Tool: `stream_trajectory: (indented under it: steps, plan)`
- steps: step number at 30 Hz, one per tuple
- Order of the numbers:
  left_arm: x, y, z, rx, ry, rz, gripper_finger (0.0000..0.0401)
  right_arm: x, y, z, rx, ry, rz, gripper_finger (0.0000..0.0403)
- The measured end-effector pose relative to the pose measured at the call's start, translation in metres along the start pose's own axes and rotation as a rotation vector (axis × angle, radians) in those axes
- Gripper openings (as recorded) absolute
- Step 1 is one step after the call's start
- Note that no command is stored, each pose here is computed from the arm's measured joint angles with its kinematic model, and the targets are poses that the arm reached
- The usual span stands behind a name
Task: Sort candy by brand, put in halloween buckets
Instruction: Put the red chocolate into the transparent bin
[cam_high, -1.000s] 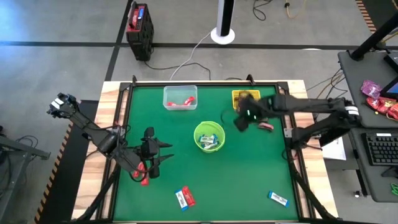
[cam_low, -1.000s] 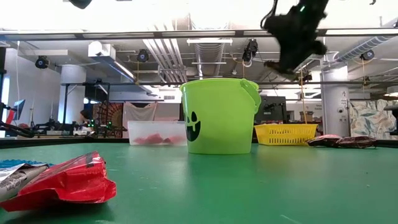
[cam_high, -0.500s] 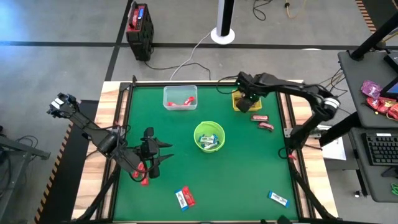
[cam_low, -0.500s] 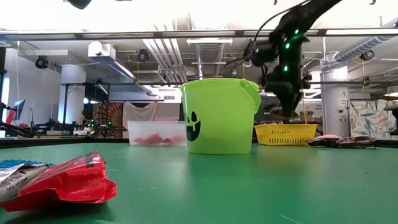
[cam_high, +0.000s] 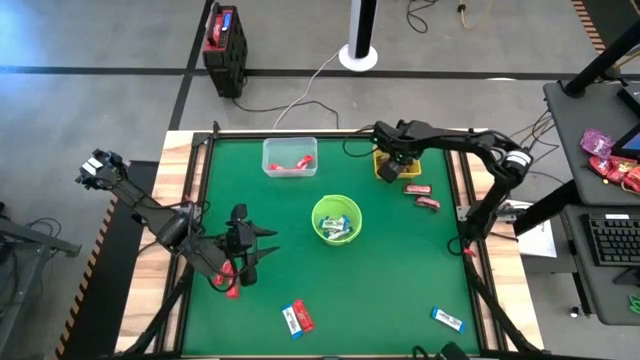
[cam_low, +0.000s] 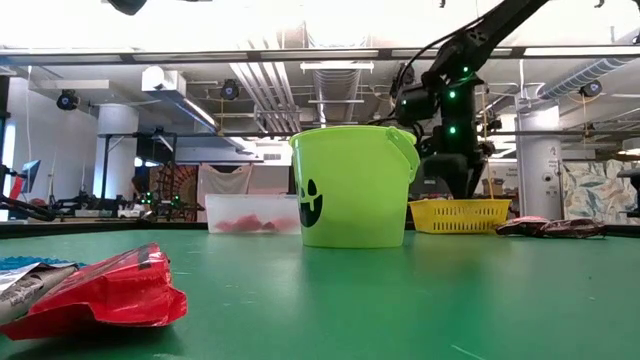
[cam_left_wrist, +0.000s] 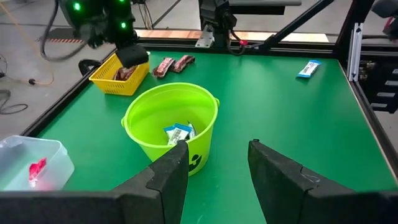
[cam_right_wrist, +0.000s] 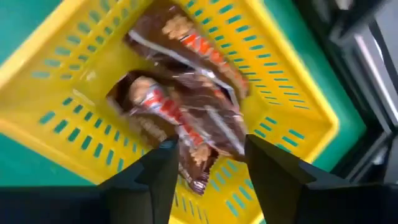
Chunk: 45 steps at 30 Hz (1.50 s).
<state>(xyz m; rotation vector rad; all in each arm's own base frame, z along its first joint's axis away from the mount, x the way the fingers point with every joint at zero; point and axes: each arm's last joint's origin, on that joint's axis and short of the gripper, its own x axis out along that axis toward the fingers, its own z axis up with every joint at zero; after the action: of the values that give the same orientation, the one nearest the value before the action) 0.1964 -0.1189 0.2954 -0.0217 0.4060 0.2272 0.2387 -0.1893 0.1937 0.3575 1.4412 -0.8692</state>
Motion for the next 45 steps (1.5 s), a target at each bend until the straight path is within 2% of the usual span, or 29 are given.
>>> stream_trajectory:
  steps: [4, 8, 11, 14, 18, 23, 25, 27, 31, 36, 40, 45]
  plan:
    - [0.000, 0.000, 0.000, -0.083, 0.006, -0.006, 0.0150, -0.020, -0.004, -0.005, 0.071, -0.063, 0.009, 0.0182]
    - [0.000, -0.003, -0.003, -0.207, 0.078, -0.102, 0.0150, -0.051, -0.002, -0.016, 0.095, -0.156, 0.055, 0.0175]
    - [-0.001, -0.004, -0.007, -0.333, 0.153, -0.153, 0.0150, -0.076, 0.003, -0.027, 0.105, -0.244, 0.096, 0.0167]
    - [-0.001, -0.003, -0.013, -0.479, 0.246, -0.157, 0.0150, -0.100, 0.011, -0.038, 0.106, -0.342, 0.145, 0.0160]
    - [0.006, -0.010, -0.031, -0.634, 0.458, -0.112, 0.0147, -0.125, 0.026, -0.051, 0.090, -0.463, 0.223, 0.0153]
    - [0.022, -0.030, -0.072, -0.761, 0.839, 0.046, 0.0136, -0.141, 0.052, -0.061, 0.022, -0.541, 0.303, 0.0151]
    - [0.026, -0.041, -0.087, -0.799, 0.941, 0.111, 0.0131, -0.143, 0.063, -0.064, -0.013, -0.548, 0.321, 0.0153]
    - [0.030, -0.052, -0.098, -0.822, 1.006, 0.169, 0.0128, -0.142, 0.072, -0.066, -0.045, -0.543, 0.328, 0.0156]
    - [0.038, -0.070, -0.105, -0.835, 1.051, 0.248, 0.0125, -0.141, 0.083, -0.069, -0.083, -0.536, 0.327, 0.0163]
    - [0.042, -0.075, -0.108, -0.746, 1.126, 0.491, 0.0125, -0.140, 0.087, -0.069, -0.104, -0.534, 0.324, 0.0170]
    - [0.045, -0.074, -0.104, -0.657, 1.120, 0.656, 0.0125, -0.140, 0.087, -0.068, -0.123, -0.542, 0.320, 0.0174]
    - [0.054, -0.071, -0.110, -0.640, 1.116, 0.704, 0.0125, -0.141, 0.087, -0.068, -0.146, -0.548, 0.316, 0.0173]
